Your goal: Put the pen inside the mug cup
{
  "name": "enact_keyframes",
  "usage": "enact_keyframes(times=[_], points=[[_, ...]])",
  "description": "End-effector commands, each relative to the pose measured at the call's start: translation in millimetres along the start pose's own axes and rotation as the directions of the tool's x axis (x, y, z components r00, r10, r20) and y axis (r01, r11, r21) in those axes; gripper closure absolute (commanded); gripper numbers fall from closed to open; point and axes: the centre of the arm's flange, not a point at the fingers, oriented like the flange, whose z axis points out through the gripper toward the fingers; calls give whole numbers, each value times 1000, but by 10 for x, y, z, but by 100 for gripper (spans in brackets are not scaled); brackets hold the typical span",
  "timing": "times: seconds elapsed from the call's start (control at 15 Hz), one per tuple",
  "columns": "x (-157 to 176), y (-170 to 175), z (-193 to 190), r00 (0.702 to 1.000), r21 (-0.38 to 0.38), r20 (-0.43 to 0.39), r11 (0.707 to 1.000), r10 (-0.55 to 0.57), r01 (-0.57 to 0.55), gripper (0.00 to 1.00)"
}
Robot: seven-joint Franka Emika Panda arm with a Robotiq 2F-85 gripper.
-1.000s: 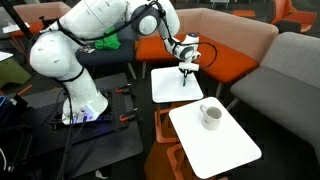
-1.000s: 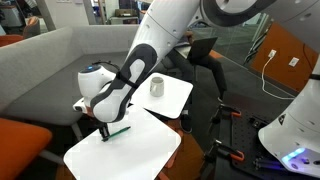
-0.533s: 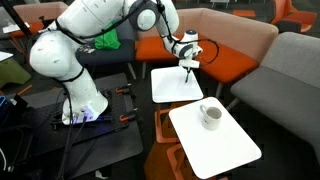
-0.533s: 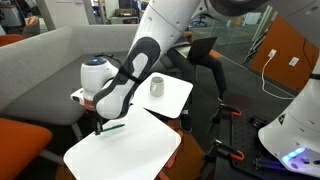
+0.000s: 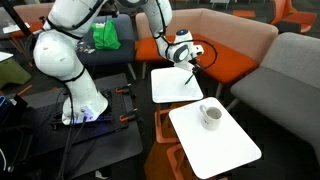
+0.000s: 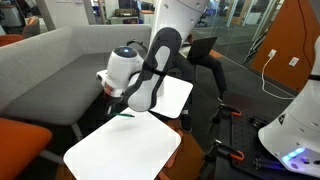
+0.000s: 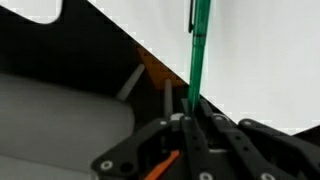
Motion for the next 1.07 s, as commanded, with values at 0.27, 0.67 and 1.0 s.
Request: enact_keyframes(times=[0.27, 0.67, 1.0], points=[[-286, 417, -651, 945, -278, -104, 903, 311, -327, 97], [-309, 885, -717, 878, -382, -200, 790, 436, -479, 97], [-321, 1149, -931, 849, -554, -294, 645, 440, -526, 97]])
